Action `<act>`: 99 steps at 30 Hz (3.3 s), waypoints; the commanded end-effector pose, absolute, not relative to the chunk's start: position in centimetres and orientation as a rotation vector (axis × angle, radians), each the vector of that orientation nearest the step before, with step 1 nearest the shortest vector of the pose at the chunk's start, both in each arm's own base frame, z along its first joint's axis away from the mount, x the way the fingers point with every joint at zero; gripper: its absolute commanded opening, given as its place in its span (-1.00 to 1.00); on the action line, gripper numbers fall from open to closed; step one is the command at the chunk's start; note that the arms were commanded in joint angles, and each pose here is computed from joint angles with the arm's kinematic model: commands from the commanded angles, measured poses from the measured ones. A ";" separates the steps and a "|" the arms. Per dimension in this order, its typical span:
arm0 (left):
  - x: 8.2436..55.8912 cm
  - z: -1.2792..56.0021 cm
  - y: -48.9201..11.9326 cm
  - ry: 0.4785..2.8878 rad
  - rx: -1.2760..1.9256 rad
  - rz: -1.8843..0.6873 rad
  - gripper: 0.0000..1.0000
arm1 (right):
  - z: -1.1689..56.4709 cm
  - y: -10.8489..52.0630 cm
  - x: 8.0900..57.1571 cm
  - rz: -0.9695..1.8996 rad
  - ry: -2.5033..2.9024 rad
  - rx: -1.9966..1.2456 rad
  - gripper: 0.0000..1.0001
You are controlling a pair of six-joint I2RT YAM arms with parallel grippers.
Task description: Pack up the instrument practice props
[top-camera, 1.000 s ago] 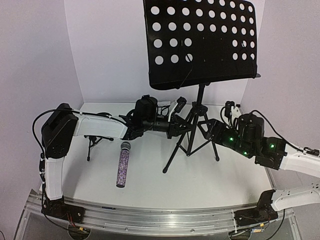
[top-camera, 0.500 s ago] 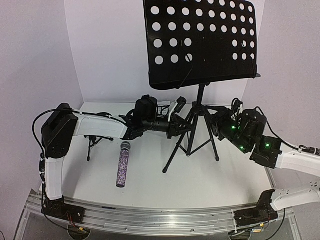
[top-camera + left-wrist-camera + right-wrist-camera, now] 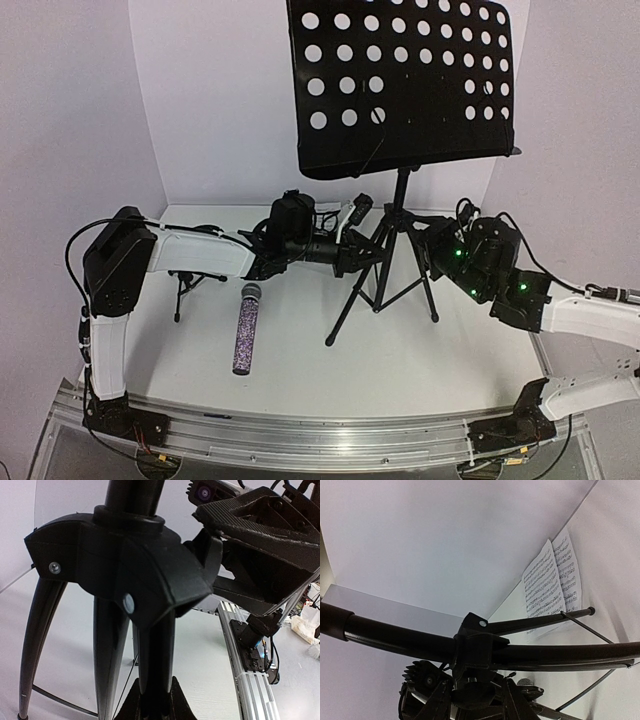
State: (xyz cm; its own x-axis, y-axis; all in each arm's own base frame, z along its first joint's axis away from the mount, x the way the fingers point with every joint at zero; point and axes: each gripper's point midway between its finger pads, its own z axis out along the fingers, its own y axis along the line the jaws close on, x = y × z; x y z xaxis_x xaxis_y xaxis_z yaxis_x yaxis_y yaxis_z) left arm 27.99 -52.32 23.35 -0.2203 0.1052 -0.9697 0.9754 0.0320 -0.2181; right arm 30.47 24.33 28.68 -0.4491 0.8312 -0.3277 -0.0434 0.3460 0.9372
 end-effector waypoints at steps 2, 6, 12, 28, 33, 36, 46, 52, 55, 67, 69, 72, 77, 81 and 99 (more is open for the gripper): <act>28.0 24.6 -52.8 1.364 1.196 -1.291 -1.00 | 30.1 24.9 31.1 1.303 1.686 0.747 -0.33; 28.0 24.5 -52.8 1.364 1.196 -1.292 -1.00 | 30.1 25.4 31.2 1.311 1.699 0.739 -0.35; 28.0 24.5 -52.8 1.365 1.197 -1.291 -1.00 | 30.5 24.7 31.2 1.287 1.679 0.728 -0.96; 28.4 25.0 -52.5 1.355 1.204 -1.274 -1.00 | 30.2 24.5 30.2 0.165 1.781 -0.660 -1.00; 28.6 25.0 -52.4 1.360 1.206 -1.277 -1.00 | 29.9 25.0 30.8 -0.035 1.681 -0.906 -1.00; 28.6 25.1 -52.5 1.356 1.206 -1.280 -1.00 | 30.1 25.3 30.8 -0.064 1.644 -0.967 -1.00; 29.0 25.1 -52.3 1.361 1.194 -1.295 -1.00 | 29.7 21.4 29.9 -0.069 1.774 -0.798 0.43; 29.1 24.9 -52.2 1.360 1.187 -1.300 -1.00 | 24.2 19.2 26.1 0.204 2.042 -0.768 0.48; 29.1 24.8 -52.2 1.361 1.188 -1.304 -1.00 | 23.4 18.6 25.5 0.302 2.074 -0.729 0.42; 29.2 24.7 -52.4 1.353 1.203 -1.309 -1.00 | 23.7 19.6 34.0 0.355 1.976 -0.752 0.33; 29.2 24.6 -52.5 1.350 1.208 -1.309 -1.00 | 23.6 20.3 34.5 0.420 1.956 -0.767 0.29; 29.1 24.7 -52.5 1.332 1.216 -1.313 -1.00 | 22.4 21.6 34.8 0.490 1.971 -0.815 0.14; 29.1 25.4 -52.5 1.264 1.234 -1.319 -1.00 | 21.5 23.7 35.3 0.618 1.954 -0.838 -0.33; 29.4 27.1 -52.6 1.192 1.234 -1.335 -1.00 | 23.2 25.0 35.7 0.699 1.880 -0.796 -0.82; 29.6 31.3 -54.6 1.038 1.229 -1.382 -1.00 | 29.5 31.3 36.0 0.639 1.705 -0.720 -1.00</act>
